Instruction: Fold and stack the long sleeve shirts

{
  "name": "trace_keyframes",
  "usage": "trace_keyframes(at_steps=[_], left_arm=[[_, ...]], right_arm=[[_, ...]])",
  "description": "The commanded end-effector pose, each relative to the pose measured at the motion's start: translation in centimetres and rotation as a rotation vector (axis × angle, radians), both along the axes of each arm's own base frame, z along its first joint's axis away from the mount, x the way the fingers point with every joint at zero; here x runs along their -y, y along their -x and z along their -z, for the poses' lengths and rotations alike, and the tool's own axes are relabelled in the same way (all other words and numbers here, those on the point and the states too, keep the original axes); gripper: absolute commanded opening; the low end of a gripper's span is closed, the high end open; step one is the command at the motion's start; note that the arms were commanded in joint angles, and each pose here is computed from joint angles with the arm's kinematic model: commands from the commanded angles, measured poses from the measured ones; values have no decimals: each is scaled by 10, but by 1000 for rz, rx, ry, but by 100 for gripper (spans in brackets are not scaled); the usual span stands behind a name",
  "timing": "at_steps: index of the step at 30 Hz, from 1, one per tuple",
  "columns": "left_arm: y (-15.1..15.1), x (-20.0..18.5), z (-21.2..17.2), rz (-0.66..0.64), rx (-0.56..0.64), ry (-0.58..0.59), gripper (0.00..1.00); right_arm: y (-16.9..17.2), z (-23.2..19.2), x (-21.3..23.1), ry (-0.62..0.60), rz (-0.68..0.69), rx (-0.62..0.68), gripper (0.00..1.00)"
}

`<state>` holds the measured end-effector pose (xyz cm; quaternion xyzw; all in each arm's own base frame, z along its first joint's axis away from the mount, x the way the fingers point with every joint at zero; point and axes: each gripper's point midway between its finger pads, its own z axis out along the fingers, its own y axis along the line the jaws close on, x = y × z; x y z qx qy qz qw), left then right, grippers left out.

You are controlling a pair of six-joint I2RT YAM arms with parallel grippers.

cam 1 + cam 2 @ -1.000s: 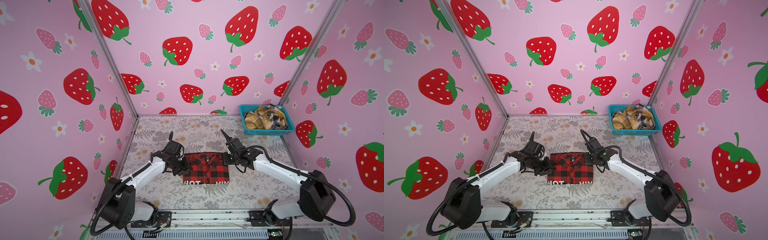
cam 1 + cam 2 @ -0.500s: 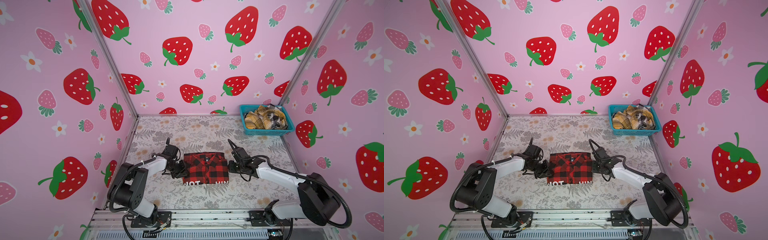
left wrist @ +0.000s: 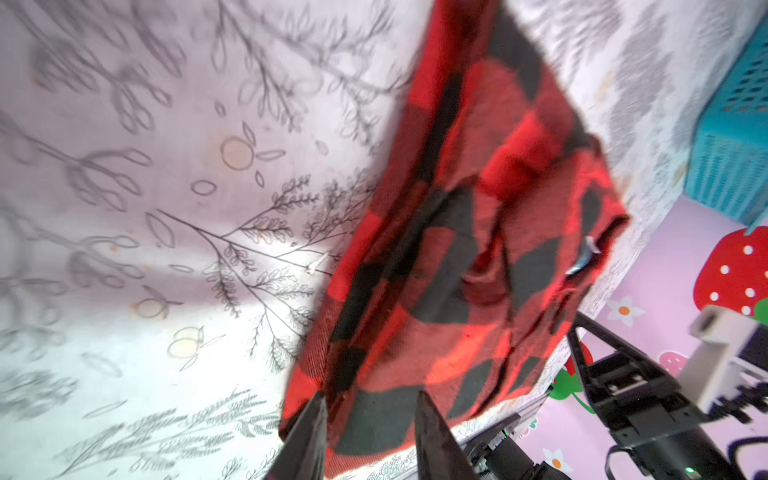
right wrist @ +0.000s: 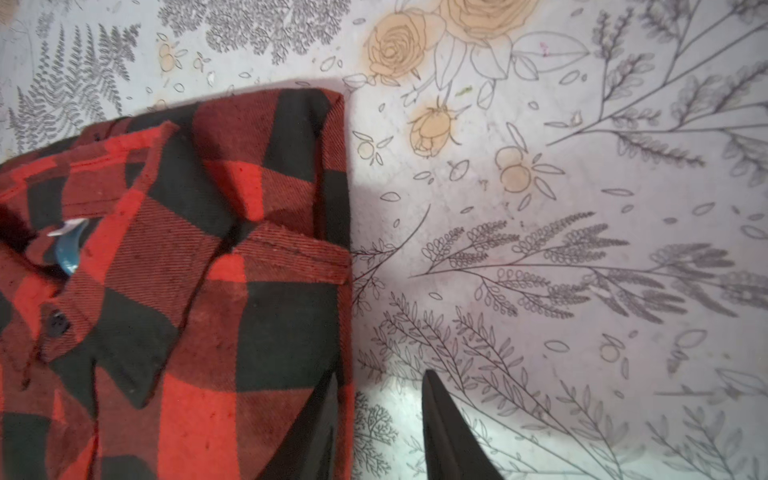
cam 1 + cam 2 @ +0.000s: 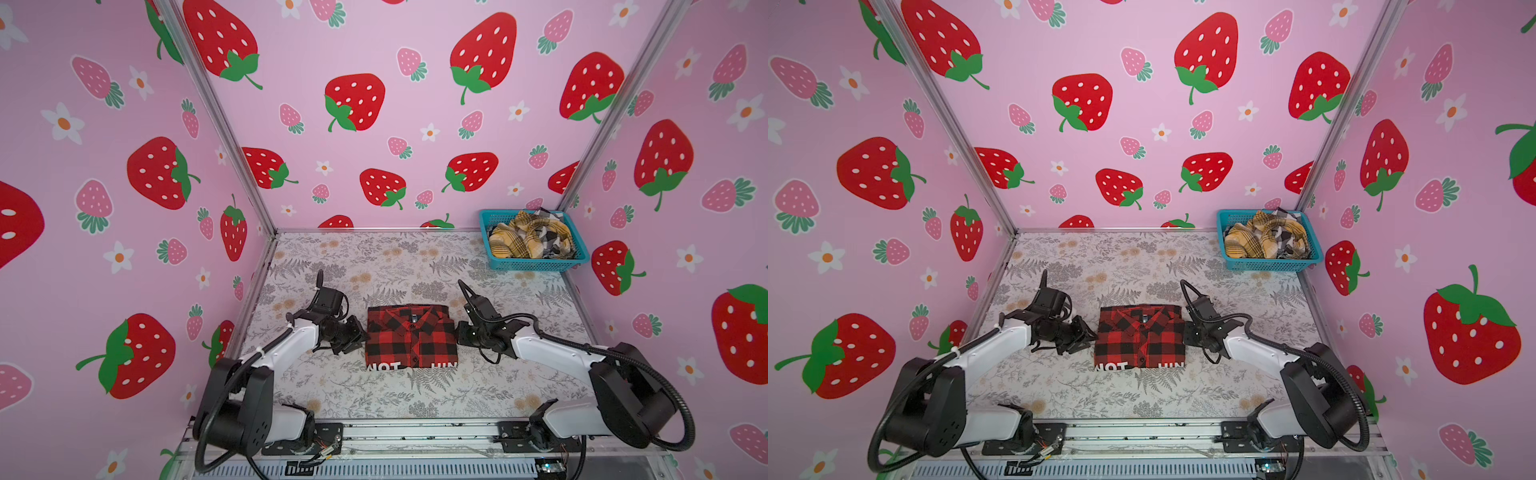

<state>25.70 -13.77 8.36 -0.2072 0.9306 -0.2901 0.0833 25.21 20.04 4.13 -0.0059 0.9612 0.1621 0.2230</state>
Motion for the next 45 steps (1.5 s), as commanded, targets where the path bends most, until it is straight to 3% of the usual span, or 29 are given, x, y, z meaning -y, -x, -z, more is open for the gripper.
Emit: trace_keyframes(at_steps=[1,4,8,13,18,25,34,45], left_arm=[[-5,-28,-22,-41,108,-150,44],[0,-31,-23,-38,114,-125,51],[7,-19,-17,-15,30,56,52],[7,-23,-15,-35,34,73,72],[4,-29,-11,-44,17,78,75],[3,-22,-3,-5,11,116,67],[6,-26,6,-14,-10,91,66],[5,-18,23,-3,-54,71,76]], right_arm=[[-5,-8,3,-24,48,38,37],[-5,-7,5,-29,55,41,37],[-4,-8,5,-38,56,50,40],[-3,-8,3,-50,46,52,51],[-2,-8,2,-58,38,53,55],[-2,-5,-1,-62,21,43,55],[-1,-3,2,-73,32,41,57],[0,7,9,-118,58,2,57]])
